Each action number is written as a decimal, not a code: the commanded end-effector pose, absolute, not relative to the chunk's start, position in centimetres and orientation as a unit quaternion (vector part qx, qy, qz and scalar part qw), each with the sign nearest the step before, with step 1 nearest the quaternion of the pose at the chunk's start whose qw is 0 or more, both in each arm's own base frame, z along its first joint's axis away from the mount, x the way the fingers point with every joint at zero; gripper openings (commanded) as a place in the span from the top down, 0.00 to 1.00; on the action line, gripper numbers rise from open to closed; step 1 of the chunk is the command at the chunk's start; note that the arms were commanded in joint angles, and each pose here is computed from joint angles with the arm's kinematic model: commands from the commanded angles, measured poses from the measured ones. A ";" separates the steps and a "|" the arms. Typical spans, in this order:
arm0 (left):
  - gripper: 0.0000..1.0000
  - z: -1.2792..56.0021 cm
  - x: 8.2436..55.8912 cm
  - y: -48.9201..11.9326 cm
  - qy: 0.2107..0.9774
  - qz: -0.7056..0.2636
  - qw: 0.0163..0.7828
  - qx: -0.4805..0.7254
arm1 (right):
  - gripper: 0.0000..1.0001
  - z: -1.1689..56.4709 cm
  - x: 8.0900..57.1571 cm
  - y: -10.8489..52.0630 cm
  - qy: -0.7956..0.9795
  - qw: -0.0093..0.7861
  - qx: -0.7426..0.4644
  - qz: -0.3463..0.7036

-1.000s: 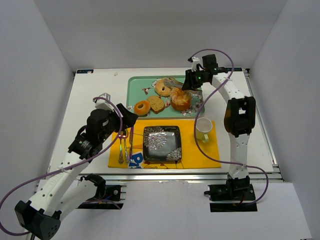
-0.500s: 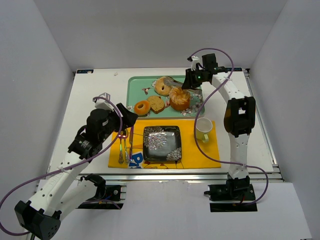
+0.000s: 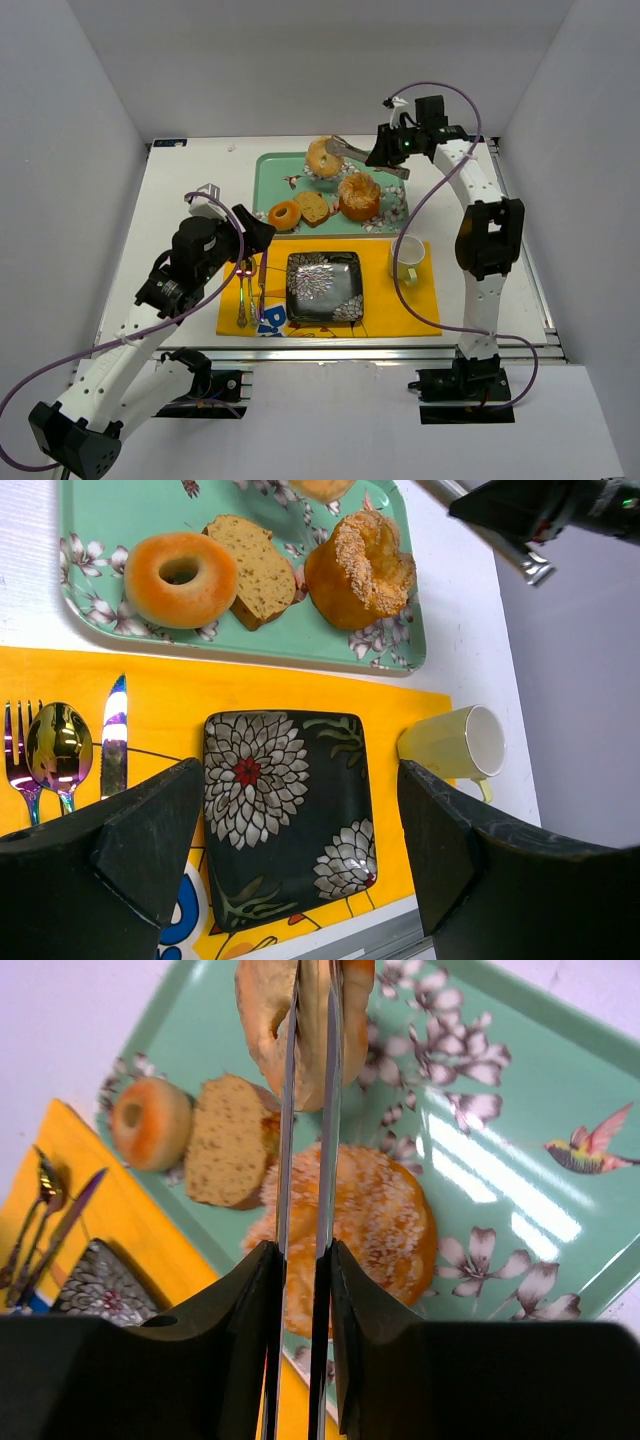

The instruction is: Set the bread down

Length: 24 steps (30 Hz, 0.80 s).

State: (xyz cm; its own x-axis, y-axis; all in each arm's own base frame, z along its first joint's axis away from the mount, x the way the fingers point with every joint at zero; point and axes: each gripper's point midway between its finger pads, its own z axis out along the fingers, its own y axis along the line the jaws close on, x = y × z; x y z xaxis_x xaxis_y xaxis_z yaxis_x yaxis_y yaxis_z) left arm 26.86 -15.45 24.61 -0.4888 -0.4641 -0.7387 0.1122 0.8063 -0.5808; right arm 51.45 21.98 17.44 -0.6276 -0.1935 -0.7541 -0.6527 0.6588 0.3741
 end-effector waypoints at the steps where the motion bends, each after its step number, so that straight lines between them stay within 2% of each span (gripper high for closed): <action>1: 0.13 27.2 27.1 -15.3 0.792 -0.301 0.520 -0.107 | 0.91 26.9 50.3 22.9 0.777 0.430 -0.283 0.361; 4: 0.13 27.4 27.0 -15.0 0.791 -0.299 0.523 -0.110 | 0.93 29.1 48.3 23.5 0.758 0.432 -0.304 0.383; 7: 0.13 27.9 26.8 -14.7 0.786 -0.298 0.530 -0.112 | 0.96 30.2 44.2 24.6 0.737 0.412 -0.347 0.409; 12: 0.13 28.6 26.3 -14.2 0.778 -0.299 0.540 -0.115 | 0.99 28.0 34.1 26.1 0.726 0.348 -0.436 0.403; 13: 0.13 28.6 26.2 -14.1 0.778 -0.298 0.541 -0.116 | 0.99 25.1 32.2 25.8 0.738 0.317 -0.438 0.403; 15: 0.13 28.9 25.9 -13.8 0.774 -0.298 0.546 -0.118 | 1.00 24.6 29.1 25.5 0.736 0.314 -0.458 0.387; 16: 0.13 28.9 25.7 -13.7 0.775 -0.296 0.546 -0.119 | 1.00 22.4 27.6 25.1 0.746 0.290 -0.462 0.383; 24: 0.12 28.5 24.8 -13.1 0.775 -0.296 0.545 -0.122 | 0.99 17.3 22.4 22.9 0.760 0.256 -0.509 0.312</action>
